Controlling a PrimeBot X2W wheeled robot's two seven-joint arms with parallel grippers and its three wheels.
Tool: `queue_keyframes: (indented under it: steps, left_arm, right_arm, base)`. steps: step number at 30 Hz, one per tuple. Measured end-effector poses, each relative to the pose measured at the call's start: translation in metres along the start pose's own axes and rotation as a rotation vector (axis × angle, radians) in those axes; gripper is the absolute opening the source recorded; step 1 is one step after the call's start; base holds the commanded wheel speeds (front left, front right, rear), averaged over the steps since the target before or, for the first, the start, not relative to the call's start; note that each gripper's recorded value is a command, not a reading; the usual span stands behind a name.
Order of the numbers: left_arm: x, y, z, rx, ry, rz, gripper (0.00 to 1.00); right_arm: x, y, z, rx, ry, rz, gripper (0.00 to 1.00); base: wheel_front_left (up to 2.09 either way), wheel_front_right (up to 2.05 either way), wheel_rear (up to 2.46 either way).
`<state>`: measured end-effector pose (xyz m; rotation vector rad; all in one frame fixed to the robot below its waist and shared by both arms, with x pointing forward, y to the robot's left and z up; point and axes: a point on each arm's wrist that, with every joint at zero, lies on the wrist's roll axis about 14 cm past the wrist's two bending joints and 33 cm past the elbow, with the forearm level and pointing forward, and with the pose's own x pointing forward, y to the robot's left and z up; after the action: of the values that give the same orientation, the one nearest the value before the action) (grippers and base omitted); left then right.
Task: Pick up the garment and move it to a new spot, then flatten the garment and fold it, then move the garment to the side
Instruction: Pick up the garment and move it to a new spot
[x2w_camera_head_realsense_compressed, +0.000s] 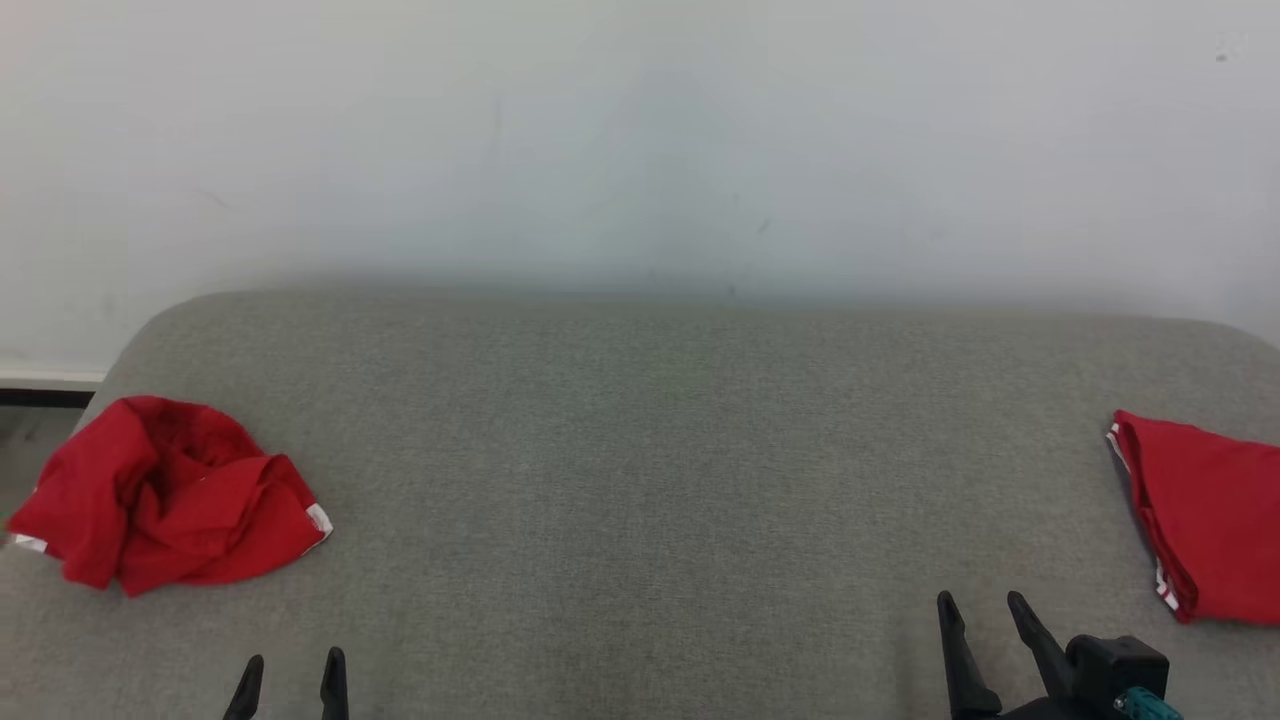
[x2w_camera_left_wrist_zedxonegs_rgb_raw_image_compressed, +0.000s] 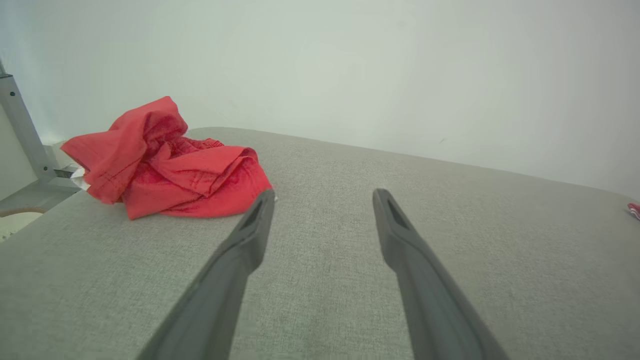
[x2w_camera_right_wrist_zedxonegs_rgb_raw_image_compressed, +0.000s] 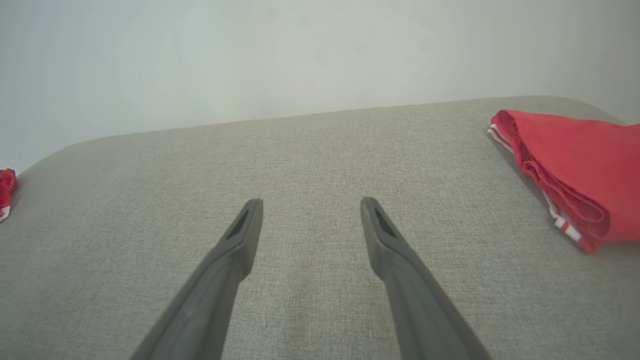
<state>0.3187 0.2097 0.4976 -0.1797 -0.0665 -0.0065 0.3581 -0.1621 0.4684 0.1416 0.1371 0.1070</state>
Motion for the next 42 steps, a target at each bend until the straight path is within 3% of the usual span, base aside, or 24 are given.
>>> queue_keyframes:
  steps: [14, 27, 42]
  left_arm:
    - [-0.057, 0.057, 0.006, 0.033, -0.014, 0.198, 1.00]
    - [-0.136, 0.121, 0.021, 0.051, -0.065, 0.485, 1.00]
    - [-0.147, 0.129, 0.019, 0.048, -0.056, 0.552, 1.00]
  right_arm:
    - [0.025, 0.078, -0.017, -0.004, 0.057, 0.233, 1.00]
    - [0.044, 0.184, -0.022, -0.042, 0.084, 0.533, 1.00]
    - [0.049, 0.201, -0.032, -0.049, 0.113, 0.578, 1.00]
  base:
    - [0.00, 0.00, 0.00]
    - [0.00, 0.00, 0.00]
    - [0.00, 0.00, 0.00]
